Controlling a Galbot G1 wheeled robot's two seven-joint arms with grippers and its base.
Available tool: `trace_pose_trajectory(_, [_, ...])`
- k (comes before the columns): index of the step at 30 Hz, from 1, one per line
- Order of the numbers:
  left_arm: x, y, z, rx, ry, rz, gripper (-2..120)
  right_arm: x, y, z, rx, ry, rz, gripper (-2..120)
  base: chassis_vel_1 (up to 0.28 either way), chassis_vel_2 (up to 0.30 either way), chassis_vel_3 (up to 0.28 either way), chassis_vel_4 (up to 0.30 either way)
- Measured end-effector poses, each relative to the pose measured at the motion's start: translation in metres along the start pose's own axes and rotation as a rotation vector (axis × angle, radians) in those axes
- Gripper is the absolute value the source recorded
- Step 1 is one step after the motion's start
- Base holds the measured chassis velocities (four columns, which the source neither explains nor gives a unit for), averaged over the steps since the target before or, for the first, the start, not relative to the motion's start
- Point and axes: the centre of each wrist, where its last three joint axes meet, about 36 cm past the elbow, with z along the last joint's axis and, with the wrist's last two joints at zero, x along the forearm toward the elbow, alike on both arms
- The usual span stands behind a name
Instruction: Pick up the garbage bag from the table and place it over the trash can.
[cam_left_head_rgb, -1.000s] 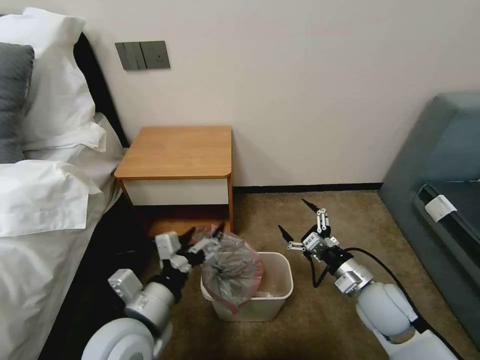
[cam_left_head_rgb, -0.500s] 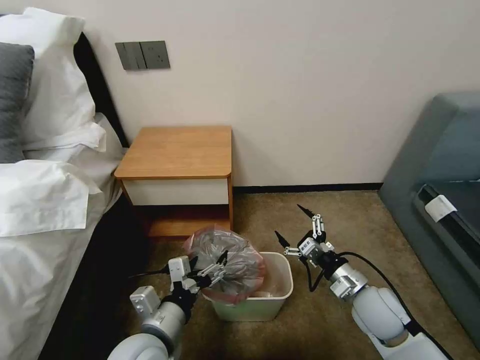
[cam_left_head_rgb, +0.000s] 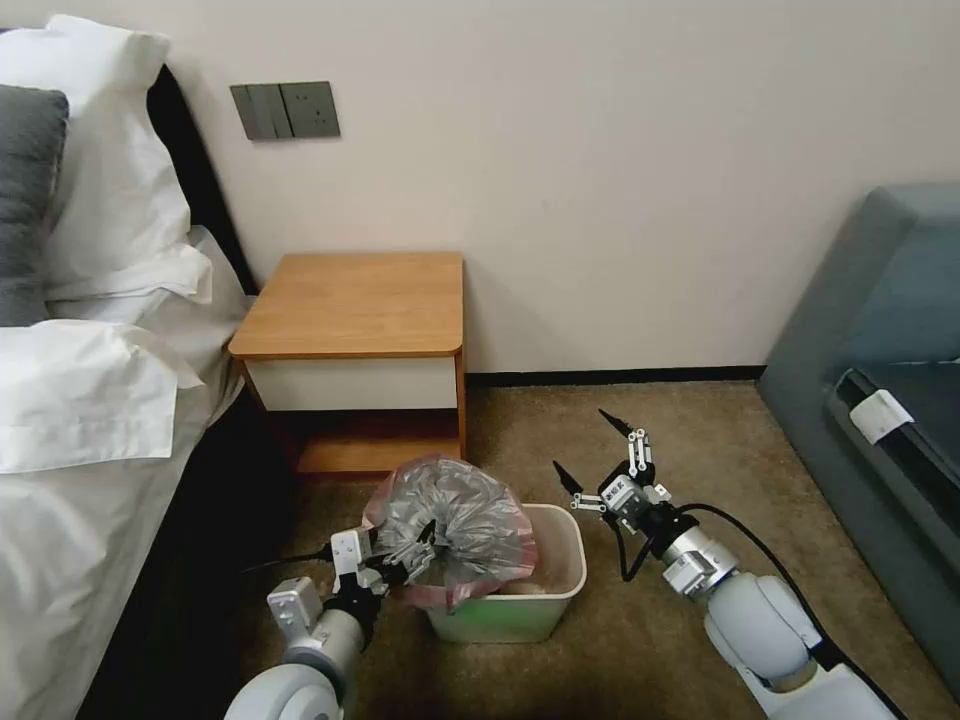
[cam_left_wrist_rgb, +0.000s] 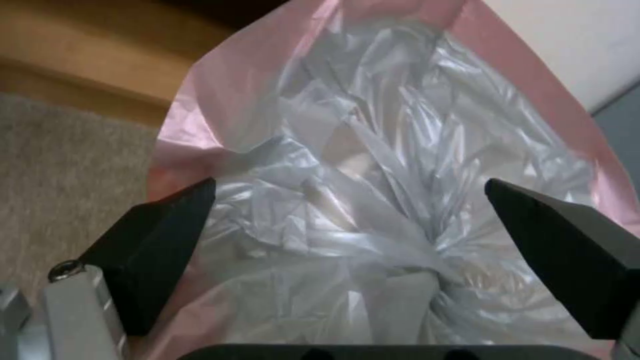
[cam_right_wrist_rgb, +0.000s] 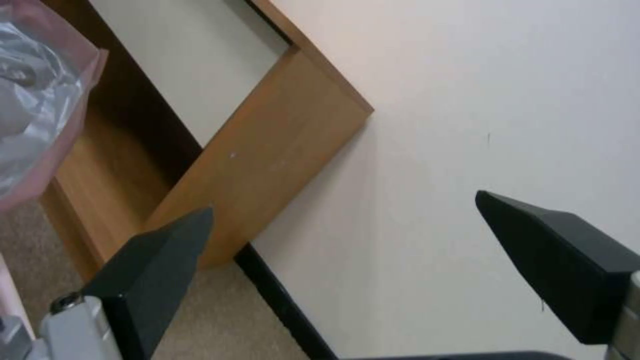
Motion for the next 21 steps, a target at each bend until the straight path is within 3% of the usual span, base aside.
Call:
trace_pose_trajectory(10, [-0.004, 0.011, -0.006, -0.078, -0.033, -0.02, 100, -0.001, -0.002, 0.0, -0.004, 0.0, 0.023, 100, 0.0, 0.0, 0.0, 0.0])
trace_pose_trajectory(15, [0.012, 0.005, -0.01, -0.132, -0.092, -0.039, 100, -0.001, 0.001, -0.001, -0.015, 0.002, 0.027, 100, 0.0, 0.0, 0.0, 0.0])
trace_pose_trajectory(21, [0.036, -0.011, -0.03, -0.135, -0.169, 0.026, 100, -0.007, 0.006, 0.003, -0.03, 0.0, 0.029, 100, 0.0, 0.0, 0.0, 0.0])
